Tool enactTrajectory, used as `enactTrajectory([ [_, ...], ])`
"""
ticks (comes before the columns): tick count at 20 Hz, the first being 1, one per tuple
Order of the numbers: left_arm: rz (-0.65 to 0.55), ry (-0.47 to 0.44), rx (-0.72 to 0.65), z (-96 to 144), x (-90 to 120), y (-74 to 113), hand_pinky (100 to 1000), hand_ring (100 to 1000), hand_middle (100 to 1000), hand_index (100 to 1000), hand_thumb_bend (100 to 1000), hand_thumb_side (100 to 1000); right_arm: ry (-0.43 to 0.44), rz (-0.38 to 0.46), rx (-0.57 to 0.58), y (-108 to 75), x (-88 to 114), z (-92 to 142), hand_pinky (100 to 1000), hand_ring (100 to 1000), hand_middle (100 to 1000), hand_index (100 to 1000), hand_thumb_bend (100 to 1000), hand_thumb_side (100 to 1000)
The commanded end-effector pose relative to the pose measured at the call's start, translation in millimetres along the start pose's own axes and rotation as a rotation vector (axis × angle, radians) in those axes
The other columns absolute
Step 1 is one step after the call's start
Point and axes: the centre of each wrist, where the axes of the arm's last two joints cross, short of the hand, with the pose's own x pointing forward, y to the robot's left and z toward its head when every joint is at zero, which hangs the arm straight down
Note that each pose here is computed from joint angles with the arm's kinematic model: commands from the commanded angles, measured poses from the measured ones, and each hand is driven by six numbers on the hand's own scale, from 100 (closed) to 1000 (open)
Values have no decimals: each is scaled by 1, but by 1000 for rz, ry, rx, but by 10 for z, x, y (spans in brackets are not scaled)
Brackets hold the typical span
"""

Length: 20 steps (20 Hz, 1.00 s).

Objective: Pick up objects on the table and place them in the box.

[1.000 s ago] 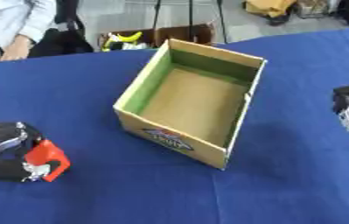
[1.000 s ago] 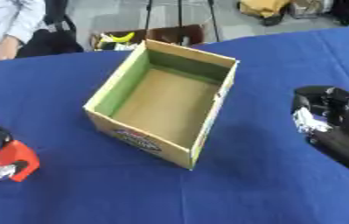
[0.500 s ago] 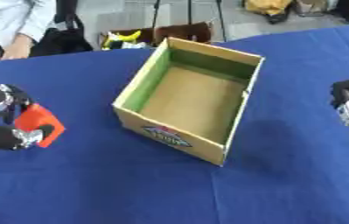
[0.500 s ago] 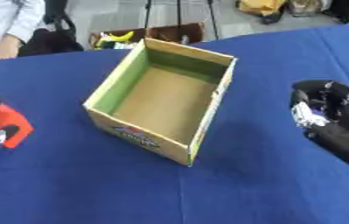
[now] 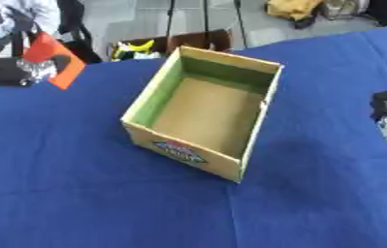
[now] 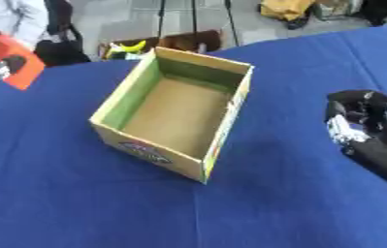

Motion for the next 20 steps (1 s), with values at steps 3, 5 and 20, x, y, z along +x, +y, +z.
enactTrajectory([
  [3,-27,-38,58,-200,42,152,113,396,492,593,100,850,-26,16,20,-3,60,-25,846,825,523,729,112,397],
  [5,-21,-61,84,-312,97,160,110,392,488,590,100,851,-31,15,27,7,70,-32,846,825,523,729,112,396],
  [20,-142,-75,260,-940,545,-130,100,399,503,556,100,862,-93,-21,66,105,227,-97,846,825,521,728,109,383],
])
